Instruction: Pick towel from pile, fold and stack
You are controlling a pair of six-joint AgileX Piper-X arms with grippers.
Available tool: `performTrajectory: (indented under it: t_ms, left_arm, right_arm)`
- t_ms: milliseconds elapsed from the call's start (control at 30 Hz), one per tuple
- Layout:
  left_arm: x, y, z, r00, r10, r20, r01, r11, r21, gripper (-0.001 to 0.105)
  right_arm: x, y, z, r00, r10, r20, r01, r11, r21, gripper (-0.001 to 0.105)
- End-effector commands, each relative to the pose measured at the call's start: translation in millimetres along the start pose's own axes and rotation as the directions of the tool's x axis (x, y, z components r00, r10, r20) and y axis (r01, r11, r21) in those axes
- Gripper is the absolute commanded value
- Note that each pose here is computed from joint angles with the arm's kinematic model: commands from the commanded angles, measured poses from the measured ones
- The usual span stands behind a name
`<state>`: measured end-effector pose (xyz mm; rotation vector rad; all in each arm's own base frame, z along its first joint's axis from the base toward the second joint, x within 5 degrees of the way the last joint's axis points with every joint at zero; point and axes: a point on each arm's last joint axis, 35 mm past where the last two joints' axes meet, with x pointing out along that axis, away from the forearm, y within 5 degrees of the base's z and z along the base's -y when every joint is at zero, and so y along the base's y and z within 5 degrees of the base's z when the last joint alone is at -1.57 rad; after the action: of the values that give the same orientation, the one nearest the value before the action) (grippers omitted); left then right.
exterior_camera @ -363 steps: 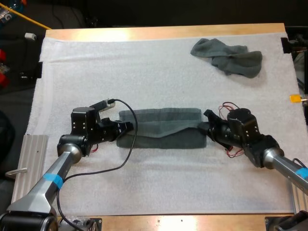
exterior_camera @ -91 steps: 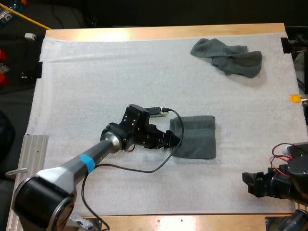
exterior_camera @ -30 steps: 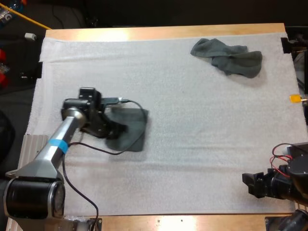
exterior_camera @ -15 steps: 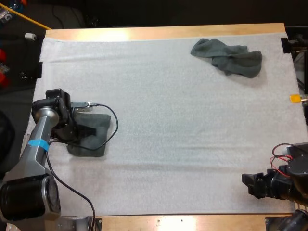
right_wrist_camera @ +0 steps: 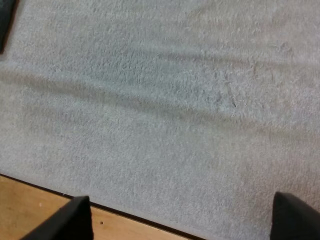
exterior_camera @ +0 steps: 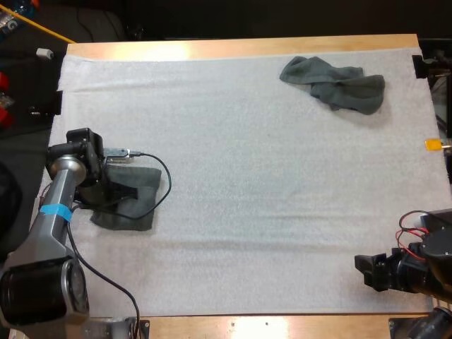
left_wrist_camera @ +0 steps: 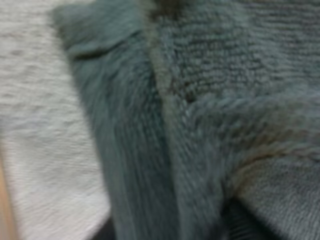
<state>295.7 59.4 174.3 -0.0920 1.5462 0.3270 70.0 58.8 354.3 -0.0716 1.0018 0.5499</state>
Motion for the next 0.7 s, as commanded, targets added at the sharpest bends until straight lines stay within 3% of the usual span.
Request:
performTrajectory:
  t_ms: [0, 100, 200, 300, 400, 667]
  left_arm:
    - [-12.6, 3.3, 2.4, 0.998, 0.038, 0.041, -0.038, 0.999, -0.006, 0.072]
    - [-28.5, 6.7, 5.8, 0.993, 0.073, 0.088, -0.071, 0.997, -0.018, 0.063]
    - [-49.9, 8.2, 6.3, 0.989, 0.019, 0.146, -0.014, 0.999, -0.032, 0.058]
    - [-64.7, 4.9, 3.0, 0.972, -0.146, 0.186, 0.150, 0.989, -0.009, 0.058]
    - [-70.0, 0.7, 2.0, 0.939, -0.284, 0.195, 0.285, 0.958, 0.019, 0.058]
    - [-49.0, -1.6, -7.6, 0.954, -0.278, 0.109, 0.279, 0.960, 0.010, 0.058]
  right_arm:
    - [-2.2, 0.4, 0.5, 1.000, 0.005, 0.006, -0.005, 1.000, -0.006, 0.069]
    - [-2.2, 0.4, 0.5, 1.000, 0.005, 0.006, -0.005, 1.000, -0.006, 0.069]
    - [-2.2, 0.4, 0.5, 1.000, 0.005, 0.006, -0.005, 1.000, -0.006, 0.069]
    - [-2.2, 0.4, 0.5, 1.000, 0.005, 0.006, -0.005, 1.000, -0.006, 0.069]
    - [-2.2, 0.4, 0.5, 1.000, 0.005, 0.006, -0.005, 1.000, -0.006, 0.069]
    - [-2.2, 0.4, 0.5, 1.000, 0.005, 0.006, -0.005, 1.000, -0.006, 0.069]
